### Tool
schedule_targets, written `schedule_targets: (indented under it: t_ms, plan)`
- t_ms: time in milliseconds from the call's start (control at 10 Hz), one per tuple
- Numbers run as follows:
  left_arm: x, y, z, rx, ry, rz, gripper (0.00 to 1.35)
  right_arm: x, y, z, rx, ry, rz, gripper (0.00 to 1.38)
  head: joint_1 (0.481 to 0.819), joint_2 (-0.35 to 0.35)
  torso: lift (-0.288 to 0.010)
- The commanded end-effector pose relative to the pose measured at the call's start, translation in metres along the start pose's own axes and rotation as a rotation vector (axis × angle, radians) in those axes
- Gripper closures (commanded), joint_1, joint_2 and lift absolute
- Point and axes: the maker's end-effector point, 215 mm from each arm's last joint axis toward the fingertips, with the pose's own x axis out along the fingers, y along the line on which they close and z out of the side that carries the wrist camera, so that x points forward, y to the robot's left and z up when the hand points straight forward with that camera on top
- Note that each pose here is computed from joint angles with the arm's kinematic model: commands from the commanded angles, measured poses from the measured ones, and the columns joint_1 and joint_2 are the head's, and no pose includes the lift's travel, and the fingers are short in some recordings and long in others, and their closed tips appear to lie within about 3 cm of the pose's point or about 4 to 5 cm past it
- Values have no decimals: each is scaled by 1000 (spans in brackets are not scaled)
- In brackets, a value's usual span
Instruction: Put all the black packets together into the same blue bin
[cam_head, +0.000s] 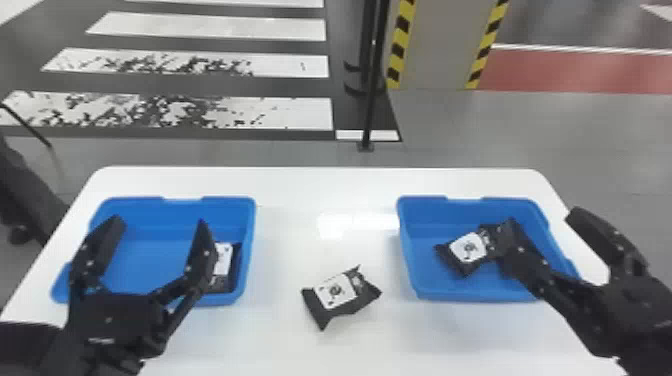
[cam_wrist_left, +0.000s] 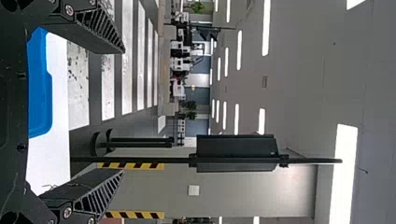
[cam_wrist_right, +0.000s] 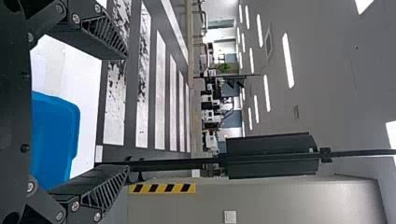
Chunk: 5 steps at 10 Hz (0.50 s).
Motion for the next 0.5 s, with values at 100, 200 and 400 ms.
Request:
schedule_targets:
  t_ms: [100,200,400]
  plan:
    - [0,0,2,0,-5,0,128,0,0,0,2,0,0,196,695,-60,-110]
    - [0,0,2,0,-8,0,128,0,0,-1,5,1,0,196,695,-60,-110]
    - [0,0,2,0,-8,0,128,0,0,0,6,-1,1,196,695,-60,-110]
